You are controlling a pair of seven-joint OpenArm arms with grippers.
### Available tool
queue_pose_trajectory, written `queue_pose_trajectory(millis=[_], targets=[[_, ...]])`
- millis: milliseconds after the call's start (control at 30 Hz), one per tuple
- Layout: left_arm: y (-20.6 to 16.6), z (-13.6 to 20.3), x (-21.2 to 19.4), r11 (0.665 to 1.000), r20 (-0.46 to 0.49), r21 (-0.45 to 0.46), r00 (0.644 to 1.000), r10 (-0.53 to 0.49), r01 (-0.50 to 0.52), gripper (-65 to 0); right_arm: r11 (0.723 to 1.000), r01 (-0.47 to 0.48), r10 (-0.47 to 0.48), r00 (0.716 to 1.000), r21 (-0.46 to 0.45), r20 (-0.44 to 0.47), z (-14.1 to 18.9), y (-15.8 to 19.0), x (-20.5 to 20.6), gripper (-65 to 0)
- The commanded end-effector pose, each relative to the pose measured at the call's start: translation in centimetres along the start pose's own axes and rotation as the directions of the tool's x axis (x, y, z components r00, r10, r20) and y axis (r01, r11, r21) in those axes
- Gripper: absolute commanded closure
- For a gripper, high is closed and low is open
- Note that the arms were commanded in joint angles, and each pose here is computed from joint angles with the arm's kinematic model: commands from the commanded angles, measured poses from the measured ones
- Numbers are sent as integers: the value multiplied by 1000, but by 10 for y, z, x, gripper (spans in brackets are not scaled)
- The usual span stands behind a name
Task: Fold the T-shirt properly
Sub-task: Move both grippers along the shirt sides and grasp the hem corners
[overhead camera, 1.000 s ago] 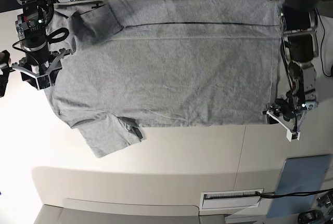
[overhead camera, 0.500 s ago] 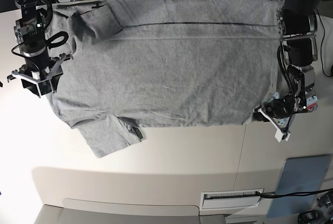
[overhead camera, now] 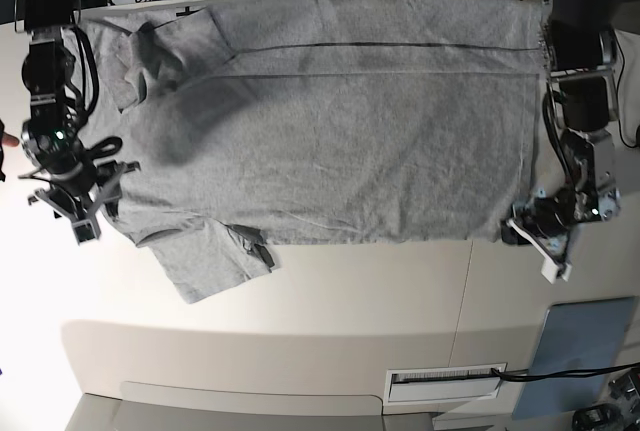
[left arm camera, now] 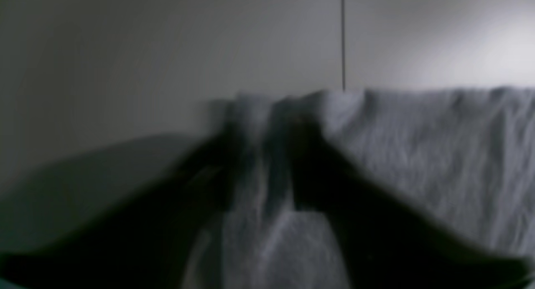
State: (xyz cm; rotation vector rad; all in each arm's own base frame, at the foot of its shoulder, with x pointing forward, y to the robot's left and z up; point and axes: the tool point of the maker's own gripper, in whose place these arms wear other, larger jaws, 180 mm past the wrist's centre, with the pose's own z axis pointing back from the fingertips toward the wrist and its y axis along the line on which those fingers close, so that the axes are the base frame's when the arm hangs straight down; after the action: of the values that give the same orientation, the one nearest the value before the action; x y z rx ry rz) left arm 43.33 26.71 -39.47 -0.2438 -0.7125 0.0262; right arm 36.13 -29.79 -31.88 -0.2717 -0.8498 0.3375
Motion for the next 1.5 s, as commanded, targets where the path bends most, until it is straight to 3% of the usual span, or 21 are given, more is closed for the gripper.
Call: queue_pose_trajectory(millis=[0,267,367,433,567,633,767,967,1067,1167,1267,1467], targets=[[4,10,33,1000,76,8,997,-13,13,-340,999,-18,20,998,-30,55,3,-13,22,-266],[-3,3,12,1000,44,-10,999,-17,17,-361,999,-52,52,997,6,51,-2,3,29,-266],[15,-2,-3,995,40,97,999,-27,23,-361,999,-52,52,998,6,38,-2,3,26,-266],[19,-2,-10,993,36,111,999,-30,26,-361,999,-52,52,998,6,36,-2,3,26,-266],[2,-4,-22,998,-17,20,998,-61,61,-356,999,-52,52,998,6,38,-2,3,26,-266],[-6,-4,-23,997,-22,-23,997,-70,70,-287,999,-52,52,998,6,38,-2,3,27,-266],[-11,-4,-24,994,-25,-51,995,-93,91,-19,998,-68,69,996,-11,48,-2,1,28,-266],[-10,-4,-25,995,-29,-50,995,-93,91,0,997,-55,62,987,-51,151,-2,-4,50,-266],[-10,-4,-25,995,-30,-50,995,-93,91,0,998,-30,37,987,-51,156,-14,-9,64,-266],[-10,-4,-29,995,-50,-50,994,-94,91,0,999,-33,34,994,-4,103,-41,-6,74,-266],[-10,-4,-30,995,-56,-50,994,-94,91,0,998,-35,36,999,44,-20,-73,-2,69,-266],[-9,-4,-30,995,-56,-47,994,-92,89,0,989,-42,73,971,141,-226,-107,-4,42,-266]])
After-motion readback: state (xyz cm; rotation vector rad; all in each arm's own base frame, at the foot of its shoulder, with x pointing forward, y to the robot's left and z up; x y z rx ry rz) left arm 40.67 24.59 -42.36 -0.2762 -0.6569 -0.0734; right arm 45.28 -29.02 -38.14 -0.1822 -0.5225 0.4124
